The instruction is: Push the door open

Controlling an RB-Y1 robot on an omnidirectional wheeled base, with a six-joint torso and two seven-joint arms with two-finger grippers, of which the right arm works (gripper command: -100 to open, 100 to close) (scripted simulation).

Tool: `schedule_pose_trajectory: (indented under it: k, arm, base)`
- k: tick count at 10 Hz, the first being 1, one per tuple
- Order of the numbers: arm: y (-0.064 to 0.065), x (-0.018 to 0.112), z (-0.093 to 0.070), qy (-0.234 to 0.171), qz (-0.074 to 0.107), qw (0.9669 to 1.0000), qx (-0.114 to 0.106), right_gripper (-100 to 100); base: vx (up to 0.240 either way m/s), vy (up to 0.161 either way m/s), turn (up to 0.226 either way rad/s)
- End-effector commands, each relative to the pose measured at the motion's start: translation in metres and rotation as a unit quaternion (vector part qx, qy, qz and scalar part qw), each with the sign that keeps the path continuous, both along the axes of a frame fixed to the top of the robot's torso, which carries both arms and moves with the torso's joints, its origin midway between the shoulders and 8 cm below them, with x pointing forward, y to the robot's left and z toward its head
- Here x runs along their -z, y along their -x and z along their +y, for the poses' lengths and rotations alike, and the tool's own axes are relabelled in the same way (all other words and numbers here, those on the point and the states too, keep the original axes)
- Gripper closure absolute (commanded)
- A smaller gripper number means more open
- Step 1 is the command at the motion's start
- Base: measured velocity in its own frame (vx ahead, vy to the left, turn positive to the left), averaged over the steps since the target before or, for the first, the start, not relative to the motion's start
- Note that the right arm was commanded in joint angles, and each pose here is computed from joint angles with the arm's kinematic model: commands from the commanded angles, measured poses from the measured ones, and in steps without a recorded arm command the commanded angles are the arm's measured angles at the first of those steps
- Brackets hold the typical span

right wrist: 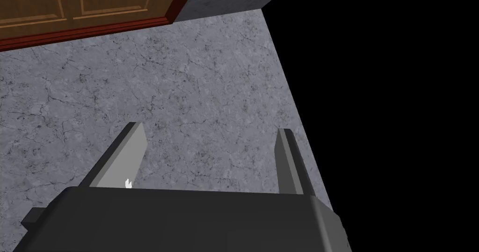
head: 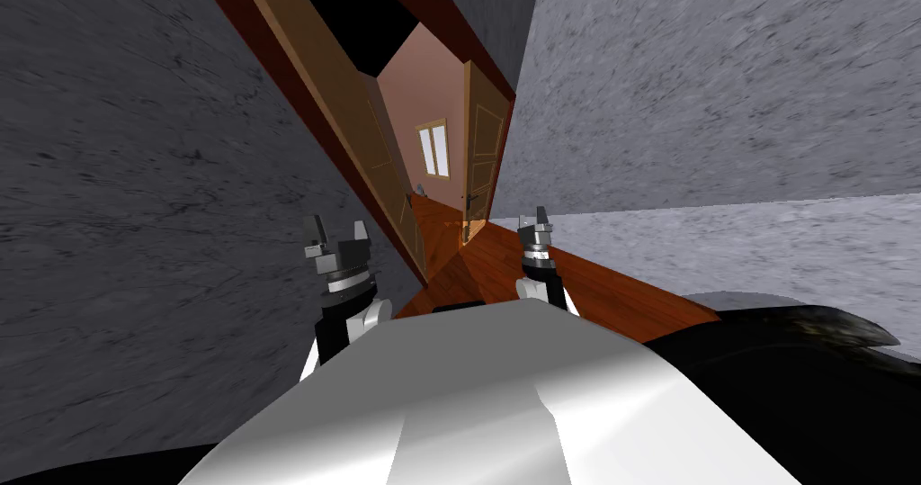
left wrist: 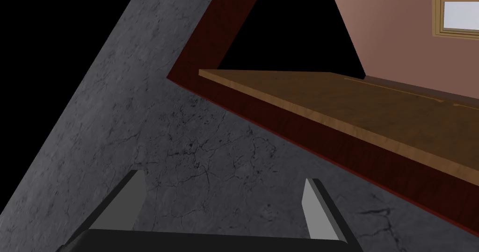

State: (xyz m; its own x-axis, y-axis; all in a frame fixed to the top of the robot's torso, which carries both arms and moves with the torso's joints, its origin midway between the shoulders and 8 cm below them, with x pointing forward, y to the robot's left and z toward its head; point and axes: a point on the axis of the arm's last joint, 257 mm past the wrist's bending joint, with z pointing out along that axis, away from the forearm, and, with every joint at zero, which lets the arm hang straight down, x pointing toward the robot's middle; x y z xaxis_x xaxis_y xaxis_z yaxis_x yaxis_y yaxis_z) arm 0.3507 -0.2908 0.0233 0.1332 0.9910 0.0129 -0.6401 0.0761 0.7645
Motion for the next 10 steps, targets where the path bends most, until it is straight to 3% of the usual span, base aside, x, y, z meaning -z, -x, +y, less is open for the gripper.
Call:
schedule_pose_trajectory:
  k: [1,10]
  arm:
    - [-0.008,0.008,0.003,-0.001,0.006,0.9999,-0.008,-100]
    - [-0.053,0.054,0.025,-0.006,0.043,0.9976,-0.054,-100]
  base:
    - [0.069,0.054,0.049]
    - [0.09,-0.086,0.047]
